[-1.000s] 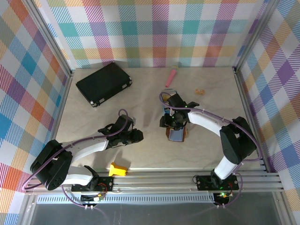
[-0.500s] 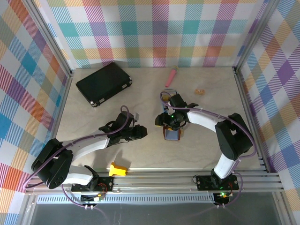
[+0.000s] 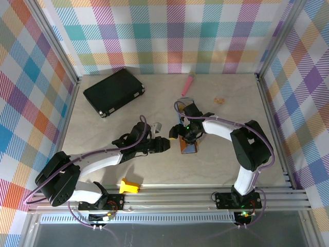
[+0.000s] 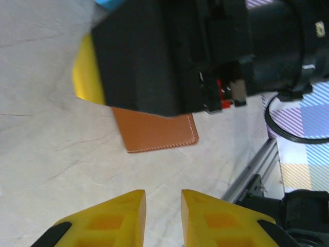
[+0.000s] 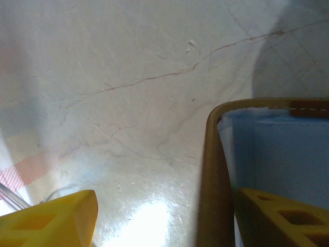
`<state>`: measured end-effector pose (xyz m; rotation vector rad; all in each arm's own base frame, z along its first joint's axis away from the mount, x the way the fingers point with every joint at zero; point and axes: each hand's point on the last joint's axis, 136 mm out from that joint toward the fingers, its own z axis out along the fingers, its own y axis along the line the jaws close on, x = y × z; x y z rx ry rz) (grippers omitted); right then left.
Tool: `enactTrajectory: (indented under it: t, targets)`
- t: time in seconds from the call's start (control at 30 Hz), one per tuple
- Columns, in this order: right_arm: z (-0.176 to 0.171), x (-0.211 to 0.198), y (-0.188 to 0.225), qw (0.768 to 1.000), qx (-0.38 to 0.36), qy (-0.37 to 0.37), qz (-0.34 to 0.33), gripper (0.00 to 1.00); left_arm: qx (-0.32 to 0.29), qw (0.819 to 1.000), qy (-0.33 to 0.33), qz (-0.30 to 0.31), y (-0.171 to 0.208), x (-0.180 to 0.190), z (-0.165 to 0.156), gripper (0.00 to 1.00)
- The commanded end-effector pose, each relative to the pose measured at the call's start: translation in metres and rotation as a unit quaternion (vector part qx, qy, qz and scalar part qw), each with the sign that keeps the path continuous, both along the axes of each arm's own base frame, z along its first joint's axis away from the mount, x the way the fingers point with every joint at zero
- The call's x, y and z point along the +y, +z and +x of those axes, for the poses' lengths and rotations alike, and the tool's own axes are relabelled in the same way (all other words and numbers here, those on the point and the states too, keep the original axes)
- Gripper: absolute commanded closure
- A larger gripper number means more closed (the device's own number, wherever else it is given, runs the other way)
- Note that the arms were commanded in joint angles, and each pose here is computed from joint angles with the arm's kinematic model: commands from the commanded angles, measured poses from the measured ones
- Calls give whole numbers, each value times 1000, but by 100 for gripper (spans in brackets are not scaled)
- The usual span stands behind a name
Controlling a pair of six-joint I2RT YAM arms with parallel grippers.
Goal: Put the credit cards into the card holder
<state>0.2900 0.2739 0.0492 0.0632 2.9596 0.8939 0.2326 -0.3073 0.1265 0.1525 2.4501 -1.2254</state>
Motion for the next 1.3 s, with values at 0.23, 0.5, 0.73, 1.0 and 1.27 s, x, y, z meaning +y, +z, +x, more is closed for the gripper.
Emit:
enactTrajectory:
  t: [0.23, 0.5, 0.73, 1.0, 1.27]
  targets:
    - [-2, -9, 44, 999, -35, 7, -4, 30, -2, 999, 45, -3, -4, 8, 1, 76]
    - [-15, -5, 64, 998, -39, 31, 26, 30, -1, 998, 61, 23, -10, 21, -1, 76]
    - [-15, 12, 63, 997, -23, 38, 61, 32, 7, 996, 80, 45, -18, 33, 1, 76]
    - [-8, 29, 55, 996, -6, 41, 80, 32, 8, 995, 84, 48, -19, 37, 1, 76]
    - [-9, 40, 46, 995, 11, 38, 87, 32, 12, 995, 86, 50, -22, 40, 2, 76]
